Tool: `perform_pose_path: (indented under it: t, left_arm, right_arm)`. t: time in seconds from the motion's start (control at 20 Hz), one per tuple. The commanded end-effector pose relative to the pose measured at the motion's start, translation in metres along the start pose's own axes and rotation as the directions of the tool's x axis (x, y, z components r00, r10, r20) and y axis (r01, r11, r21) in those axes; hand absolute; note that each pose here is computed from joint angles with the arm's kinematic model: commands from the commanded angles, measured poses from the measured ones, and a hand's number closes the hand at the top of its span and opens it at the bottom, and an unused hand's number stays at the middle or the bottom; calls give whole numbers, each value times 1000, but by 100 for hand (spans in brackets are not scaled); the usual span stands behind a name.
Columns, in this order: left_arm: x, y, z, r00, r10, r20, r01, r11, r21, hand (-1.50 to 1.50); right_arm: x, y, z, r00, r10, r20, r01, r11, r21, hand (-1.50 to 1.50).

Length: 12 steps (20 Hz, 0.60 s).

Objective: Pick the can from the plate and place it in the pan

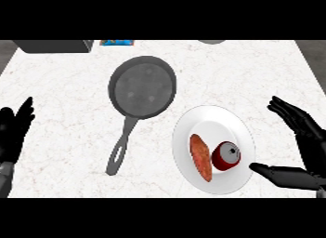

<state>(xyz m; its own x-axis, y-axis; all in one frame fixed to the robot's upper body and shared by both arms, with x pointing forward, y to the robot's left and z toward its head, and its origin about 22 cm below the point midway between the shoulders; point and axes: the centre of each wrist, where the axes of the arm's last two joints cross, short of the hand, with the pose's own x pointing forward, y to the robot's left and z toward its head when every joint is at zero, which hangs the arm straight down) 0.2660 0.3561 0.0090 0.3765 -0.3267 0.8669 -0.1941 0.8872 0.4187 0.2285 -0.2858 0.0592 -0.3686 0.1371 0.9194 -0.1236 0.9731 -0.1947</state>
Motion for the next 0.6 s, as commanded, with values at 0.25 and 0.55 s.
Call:
perform_pose_path:
  t: [0.25, 0.55]
  left_arm:
    - [9, -6, -3, 1000, -4, 13, 4, 1000, 3, 0]
    - [0, 6, 2, 1000, -15, 10, 15, 1000, -12, 0]
  right_arm:
    - [70, -30, -31, 853, 511, -104, -471, 840, 269, -150]
    - [113, 1, -46, 658, 741, -129, -607, 624, 492, -150]
